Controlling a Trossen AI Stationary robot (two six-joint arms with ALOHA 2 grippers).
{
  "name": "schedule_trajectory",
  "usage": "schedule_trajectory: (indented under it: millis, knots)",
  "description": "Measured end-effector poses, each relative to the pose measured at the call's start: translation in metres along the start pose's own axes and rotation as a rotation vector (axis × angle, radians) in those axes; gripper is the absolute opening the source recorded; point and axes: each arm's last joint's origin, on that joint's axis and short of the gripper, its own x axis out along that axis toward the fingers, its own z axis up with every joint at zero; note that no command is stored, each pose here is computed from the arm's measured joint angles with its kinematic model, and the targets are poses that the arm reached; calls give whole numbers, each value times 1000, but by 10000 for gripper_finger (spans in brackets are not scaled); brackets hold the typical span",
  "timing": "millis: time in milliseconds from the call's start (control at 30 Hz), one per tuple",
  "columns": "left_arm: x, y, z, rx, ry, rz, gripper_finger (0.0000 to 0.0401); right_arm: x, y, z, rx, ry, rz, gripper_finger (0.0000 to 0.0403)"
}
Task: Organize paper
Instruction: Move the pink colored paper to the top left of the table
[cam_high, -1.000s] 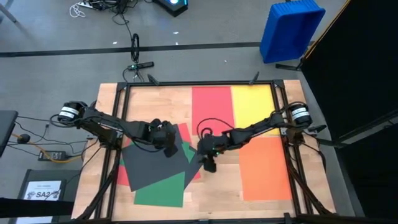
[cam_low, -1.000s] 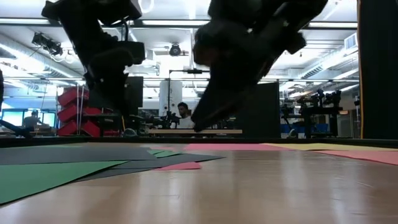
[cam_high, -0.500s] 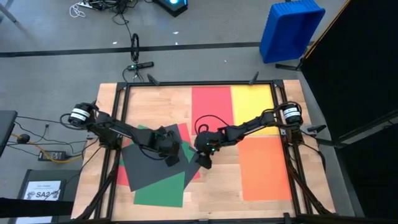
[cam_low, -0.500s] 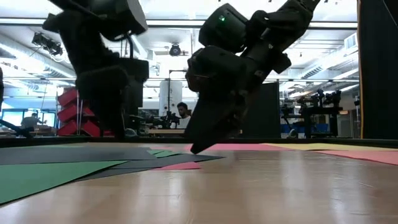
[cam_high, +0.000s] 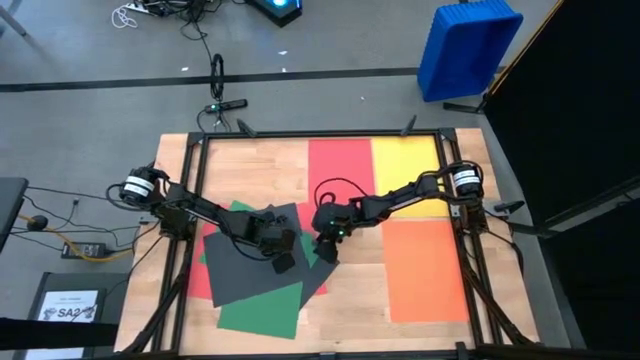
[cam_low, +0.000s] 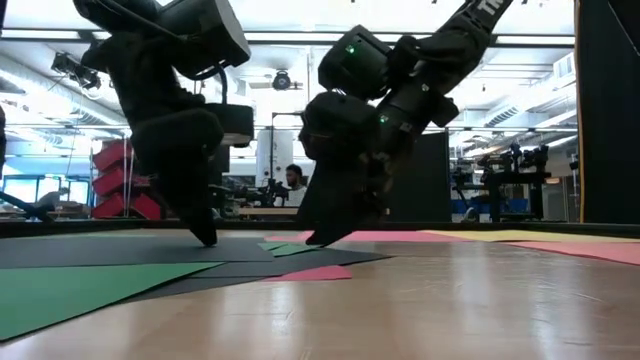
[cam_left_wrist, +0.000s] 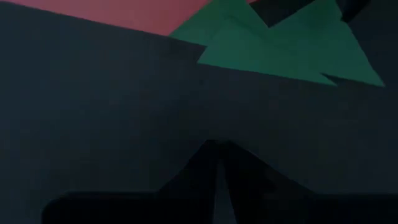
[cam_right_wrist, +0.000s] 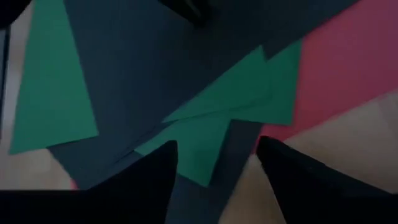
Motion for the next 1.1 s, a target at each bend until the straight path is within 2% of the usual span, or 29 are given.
schedule_trajectory:
  millis: [433, 833, 1100]
  knots:
    - [1, 1, -1, -20, 7, 12, 16, 4, 4, -3, 37, 29, 49, 230]
    - [1, 1, -2, -21, 13, 17, 16, 7, 15, -5, 42, 50, 190, 221]
    - [1, 1, -2, -20, 19, 22, 16, 7, 18, -1, 25, 18, 239, 225]
